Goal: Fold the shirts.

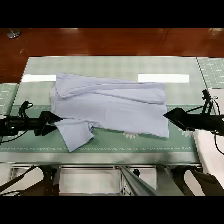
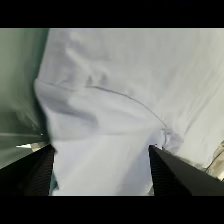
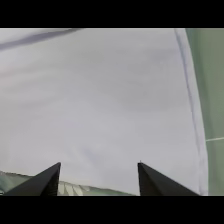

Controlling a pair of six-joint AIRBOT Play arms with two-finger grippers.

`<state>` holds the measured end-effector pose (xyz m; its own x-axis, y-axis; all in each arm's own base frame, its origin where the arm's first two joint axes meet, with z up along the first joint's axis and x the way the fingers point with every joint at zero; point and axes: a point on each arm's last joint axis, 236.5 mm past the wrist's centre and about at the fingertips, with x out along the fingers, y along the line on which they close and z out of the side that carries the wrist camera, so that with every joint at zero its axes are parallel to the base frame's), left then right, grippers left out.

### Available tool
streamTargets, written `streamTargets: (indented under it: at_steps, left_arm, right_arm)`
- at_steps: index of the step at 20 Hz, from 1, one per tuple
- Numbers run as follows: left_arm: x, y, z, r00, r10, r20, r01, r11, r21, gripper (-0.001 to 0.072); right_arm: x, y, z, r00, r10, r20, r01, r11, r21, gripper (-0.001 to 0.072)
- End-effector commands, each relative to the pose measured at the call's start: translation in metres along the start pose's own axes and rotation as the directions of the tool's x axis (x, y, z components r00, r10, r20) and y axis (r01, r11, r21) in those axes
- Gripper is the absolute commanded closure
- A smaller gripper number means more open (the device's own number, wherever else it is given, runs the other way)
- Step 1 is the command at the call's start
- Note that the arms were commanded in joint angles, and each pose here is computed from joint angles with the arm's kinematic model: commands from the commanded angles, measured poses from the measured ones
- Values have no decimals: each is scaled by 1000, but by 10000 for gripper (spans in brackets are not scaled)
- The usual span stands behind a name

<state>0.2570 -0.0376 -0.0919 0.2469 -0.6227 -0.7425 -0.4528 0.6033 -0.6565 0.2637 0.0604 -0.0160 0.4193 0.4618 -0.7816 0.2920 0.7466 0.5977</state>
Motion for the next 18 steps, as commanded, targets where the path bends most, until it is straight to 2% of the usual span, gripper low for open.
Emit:
streamTargets:
  at_steps: [1,3,5,6,7,8,9,12,18]
  left_arm:
    - [19,-14,0,1000,-12,-7,12,999,47,7]
    - [27,-20,-10,999,-4,-44,8,995,102,8]
    - [24,-15,-15,997,20,-73,-15,997,72,14]
    - [20,-16,-15,996,18,-83,-12,997,72,201]
    - [16,-19,-15,995,4,-96,5,995,95,563]
    - [11,-24,-16,994,-9,-109,22,992,126,684]
    - [7,-29,-13,994,-16,-111,32,989,145,684]
    - [2,-38,-5,995,-31,-92,46,986,161,684]
    - [2,-39,-5,995,-31,-91,47,984,172,684]
  right_arm:
    - [0,2,4,1000,8,19,-8,1000,29,143]
    - [-6,-5,10,999,-7,33,6,999,43,143]
    - [-21,-33,14,995,-100,29,98,994,51,143]
    - [-27,-53,11,987,-161,14,160,985,61,143]
    - [-34,-75,3,971,-238,-23,239,968,78,143]
    - [-37,-90,-9,955,-287,-71,293,951,98,143]
    - [-35,-97,-24,944,-305,-123,317,943,100,143]
    - [-15,-99,-67,939,-244,-243,287,944,162,143]
    - [4,-89,-64,961,-174,-214,216,958,187,143]
